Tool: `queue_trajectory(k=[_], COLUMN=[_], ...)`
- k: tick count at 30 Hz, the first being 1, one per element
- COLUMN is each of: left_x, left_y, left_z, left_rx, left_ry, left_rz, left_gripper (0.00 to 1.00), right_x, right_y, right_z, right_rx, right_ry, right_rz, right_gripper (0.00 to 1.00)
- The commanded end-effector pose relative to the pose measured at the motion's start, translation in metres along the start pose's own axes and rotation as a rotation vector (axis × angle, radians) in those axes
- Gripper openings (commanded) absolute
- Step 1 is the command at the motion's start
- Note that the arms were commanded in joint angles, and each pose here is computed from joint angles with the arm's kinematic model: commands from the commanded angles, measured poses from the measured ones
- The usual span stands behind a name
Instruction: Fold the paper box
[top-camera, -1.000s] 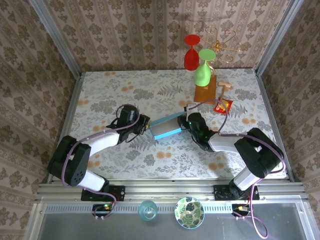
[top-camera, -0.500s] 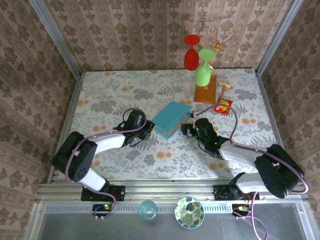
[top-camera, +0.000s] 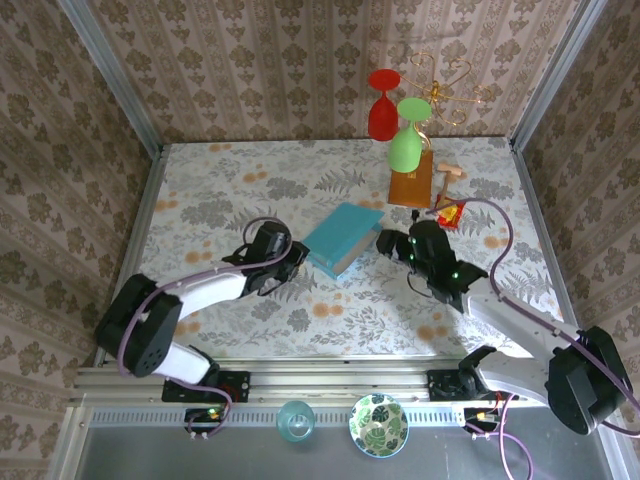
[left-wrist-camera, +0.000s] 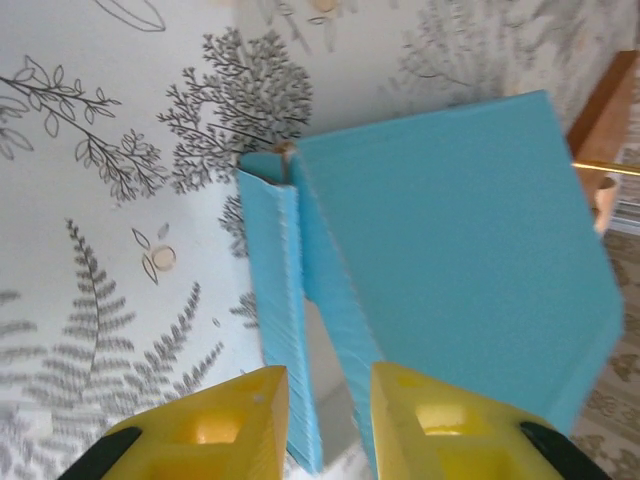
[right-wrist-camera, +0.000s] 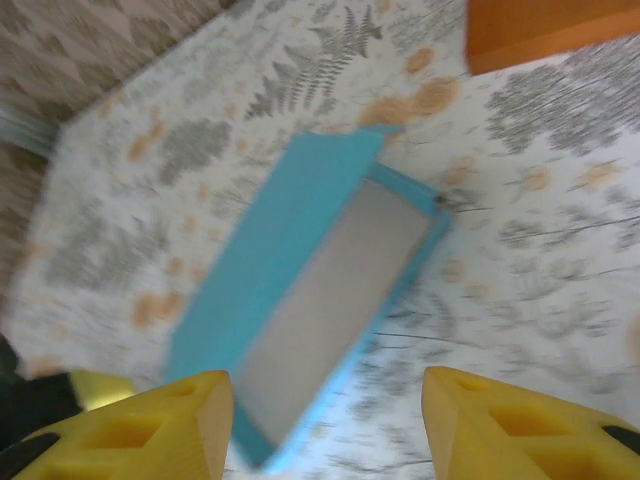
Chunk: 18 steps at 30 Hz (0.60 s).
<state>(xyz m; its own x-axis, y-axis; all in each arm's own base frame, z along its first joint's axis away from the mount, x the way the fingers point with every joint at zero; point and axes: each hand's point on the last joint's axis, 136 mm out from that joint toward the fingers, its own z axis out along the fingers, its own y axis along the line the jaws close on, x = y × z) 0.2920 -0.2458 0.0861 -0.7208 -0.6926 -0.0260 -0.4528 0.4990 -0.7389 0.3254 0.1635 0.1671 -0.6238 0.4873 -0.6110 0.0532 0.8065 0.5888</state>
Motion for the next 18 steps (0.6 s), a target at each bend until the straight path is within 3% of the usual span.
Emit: queue_trajectory(k=[1, 5, 11, 18], left_x=[-0.007, -0.023, -0.039, -0.039], left_y=[0.008, 0.001, -0.02, -0.014], left_z=[-0.013, -0.014, -0.005, 0.001], left_rx=[-0.045, -0.039, -0.047, -0.227], left_ry=[-0.012, -0.007, 0.034, 0.111], left_rz=[0.002, -0.008, 0.039, 0.161], left_gripper=[0.31, 0.34, 0.39, 0.43], right_x=[0.014, 0.018, 0.025, 0.042], right_y=[0.027, 0.045, 0.026, -0.005], right_z=[0.015, 0.046, 0.07, 0.084], right_rx=[-0.041, -0.038, 0.075, 0.209], right_ry=[0.161, 0.245, 0.304, 0.376], right_rz=[0.308, 0.462, 0.499, 0.535], right_gripper=[0.54, 0.53, 0.52, 0.51])
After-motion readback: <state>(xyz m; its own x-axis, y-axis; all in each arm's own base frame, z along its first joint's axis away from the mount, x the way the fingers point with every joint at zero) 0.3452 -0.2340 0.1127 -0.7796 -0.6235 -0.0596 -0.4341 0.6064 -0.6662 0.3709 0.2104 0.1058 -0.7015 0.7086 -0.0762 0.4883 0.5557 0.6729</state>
